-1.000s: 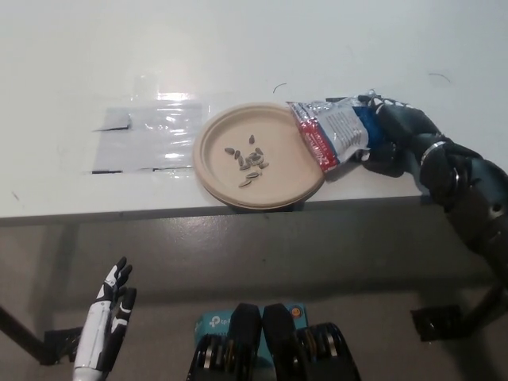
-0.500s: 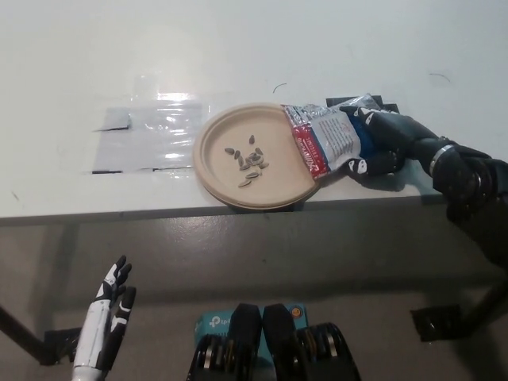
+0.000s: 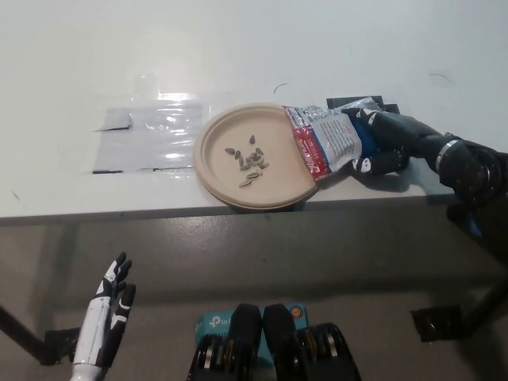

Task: The robot picks up a small bag of sunflower seeds on the right hand side and take it to the empty plate on the left hand side then pours some sunflower seeds on to the plate.

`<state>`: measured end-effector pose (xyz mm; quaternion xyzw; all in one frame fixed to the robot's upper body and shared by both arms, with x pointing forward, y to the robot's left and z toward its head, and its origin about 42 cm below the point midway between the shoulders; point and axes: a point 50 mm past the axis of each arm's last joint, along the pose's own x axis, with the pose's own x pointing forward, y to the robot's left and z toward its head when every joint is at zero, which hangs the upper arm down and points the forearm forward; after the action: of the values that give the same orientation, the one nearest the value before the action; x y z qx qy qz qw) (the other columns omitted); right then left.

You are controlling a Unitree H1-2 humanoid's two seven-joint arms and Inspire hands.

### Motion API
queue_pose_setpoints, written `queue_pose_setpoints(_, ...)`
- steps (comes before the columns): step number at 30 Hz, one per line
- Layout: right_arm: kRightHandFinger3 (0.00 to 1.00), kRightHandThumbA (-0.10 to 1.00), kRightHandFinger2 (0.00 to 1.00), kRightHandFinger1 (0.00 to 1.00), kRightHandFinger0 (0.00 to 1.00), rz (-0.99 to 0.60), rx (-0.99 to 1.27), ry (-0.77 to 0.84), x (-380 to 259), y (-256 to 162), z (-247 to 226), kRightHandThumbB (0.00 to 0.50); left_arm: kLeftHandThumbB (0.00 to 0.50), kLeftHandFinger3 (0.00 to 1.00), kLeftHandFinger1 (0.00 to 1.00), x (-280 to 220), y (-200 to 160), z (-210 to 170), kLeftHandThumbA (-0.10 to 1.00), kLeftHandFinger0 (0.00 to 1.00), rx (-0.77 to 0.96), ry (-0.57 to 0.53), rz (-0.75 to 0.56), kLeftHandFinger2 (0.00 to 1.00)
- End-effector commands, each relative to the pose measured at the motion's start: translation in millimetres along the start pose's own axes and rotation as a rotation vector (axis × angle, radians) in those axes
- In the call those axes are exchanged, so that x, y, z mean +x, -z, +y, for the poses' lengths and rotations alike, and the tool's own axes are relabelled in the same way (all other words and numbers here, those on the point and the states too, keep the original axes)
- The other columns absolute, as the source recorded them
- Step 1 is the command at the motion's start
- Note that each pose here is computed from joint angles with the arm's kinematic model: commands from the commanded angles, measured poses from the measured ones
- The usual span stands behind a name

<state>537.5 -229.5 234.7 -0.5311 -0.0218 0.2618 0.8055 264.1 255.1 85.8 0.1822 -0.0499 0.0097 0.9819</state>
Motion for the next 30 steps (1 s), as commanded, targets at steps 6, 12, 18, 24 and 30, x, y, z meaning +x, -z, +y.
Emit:
queue_pose_setpoints(6,1.0,0.66,1.0,1.0,1.0,-0.038,0.053,-0.064,-21.7,3.3,-29.8,0.5,0.047,1.0,1.0,2.2,-7.2,7.9,1.0,1.0,0.015,-0.016,-0.066,1.0)
queue_pose_setpoints(12,1.0,1.0,1.0,1.0,1.0,-0.08,0.099,-0.034,-37.5,-2.2,-43.2,0.5,0.012,1.0,1.0,4.0,-6.4,9.2,1.0,1.0,0.015,-0.016,-0.075,1.0)
queue_pose_setpoints(18,1.0,1.0,1.0,1.0,1.0,-0.108,0.174,-0.023,-42.5,-1.4,-48.0,0.463,0.014,1.0,1.0,3.2,-6.2,9.0,1.0,1.0,0.008,-0.014,-0.06,1.0)
queue_pose_setpoints(24,1.0,1.0,1.0,1.0,1.0,-0.109,0.203,-0.031,-42.1,2.4,-46.6,0.493,0.01,1.0,1.0,2.7,-5.8,8.6,1.0,1.0,0.005,-0.018,-0.064,1.0)
queue_pose_setpoints(30,1.0,1.0,1.0,1.0,1.0,-0.193,0.272,0.182,-61.2,-1.0,-54.8,0.492,0.006,1.0,1.0,4.5,-7.6,9.2,1.0,1.0,0.017,-0.018,-0.067,1.0)
